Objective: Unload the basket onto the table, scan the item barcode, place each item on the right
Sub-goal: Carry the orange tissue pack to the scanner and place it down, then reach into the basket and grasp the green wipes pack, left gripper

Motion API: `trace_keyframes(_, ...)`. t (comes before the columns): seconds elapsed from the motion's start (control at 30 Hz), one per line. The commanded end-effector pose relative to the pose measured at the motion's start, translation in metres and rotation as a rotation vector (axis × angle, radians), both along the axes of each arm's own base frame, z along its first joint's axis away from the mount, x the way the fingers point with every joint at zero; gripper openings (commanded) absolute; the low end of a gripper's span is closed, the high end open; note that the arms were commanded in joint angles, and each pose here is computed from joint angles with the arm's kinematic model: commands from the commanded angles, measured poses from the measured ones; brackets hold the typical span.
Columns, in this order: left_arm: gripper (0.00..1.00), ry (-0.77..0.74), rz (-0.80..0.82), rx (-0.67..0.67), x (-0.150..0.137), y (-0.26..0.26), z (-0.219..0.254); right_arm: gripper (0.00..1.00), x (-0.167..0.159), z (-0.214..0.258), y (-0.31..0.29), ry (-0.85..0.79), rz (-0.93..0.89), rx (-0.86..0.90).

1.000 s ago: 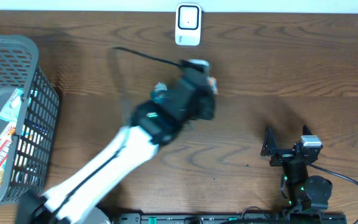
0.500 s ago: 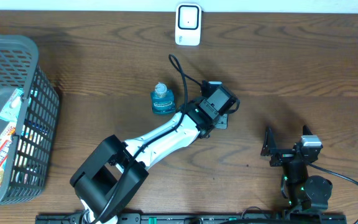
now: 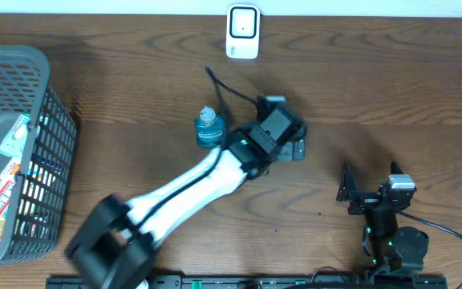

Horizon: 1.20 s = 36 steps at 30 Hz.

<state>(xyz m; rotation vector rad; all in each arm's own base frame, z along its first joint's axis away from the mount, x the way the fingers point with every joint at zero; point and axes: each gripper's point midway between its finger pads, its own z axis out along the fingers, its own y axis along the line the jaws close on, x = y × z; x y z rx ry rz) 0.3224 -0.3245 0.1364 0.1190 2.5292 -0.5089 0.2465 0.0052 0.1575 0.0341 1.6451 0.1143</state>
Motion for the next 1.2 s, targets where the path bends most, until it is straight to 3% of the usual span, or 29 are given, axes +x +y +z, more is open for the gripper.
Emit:
trace_keyframes(0.0, 0.98, -0.219, 0.028, -0.071, 0.015, 0.021, 0.108, 0.99, 0.0, -0.001, 0.003, 0.002, 0.011, 0.009)
trace_keyframes(0.27, 0.98, -0.411, 0.384, -0.022, 0.01, 0.172, 0.228, 0.99, 0.0, -0.001, 0.003, 0.002, 0.011, 0.009)
trace_keyframes(0.53, 0.98, -0.558, 0.962, -0.057, -0.028, 0.361, 0.293, 0.99, 0.0, -0.001, 0.003, 0.002, 0.011, 0.009)
trace_keyframes(0.57, 0.98, -0.556, 1.089, -0.018, -0.043, 0.398, 0.291, 0.99, 0.0, -0.001, 0.003, 0.002, 0.011, 0.009)
trace_keyframes(0.63, 0.98, -0.537, 1.194, 0.067, -0.059, 0.435, 0.286, 0.99, 0.0, -0.001, 0.003, 0.002, 0.011, 0.009)
trace_keyframes(0.87, 0.98, -0.298, 1.236, 0.524, -0.086, 0.527, 0.239, 0.99, 0.0, -0.001, 0.003, 0.002, 0.011, 0.009)
trace_keyframes(1.07, 0.98, -0.012, 1.317, 0.564, -0.087, 0.583, 0.17, 0.99, 0.0, -0.001, 0.003, 0.002, 0.011, 0.009)
trace_keyframes(1.17, 0.98, 0.04, 1.184, 0.525, -0.057, 0.6, 0.137, 0.99, 0.0, -0.001, 0.003, 0.002, 0.011, 0.009)
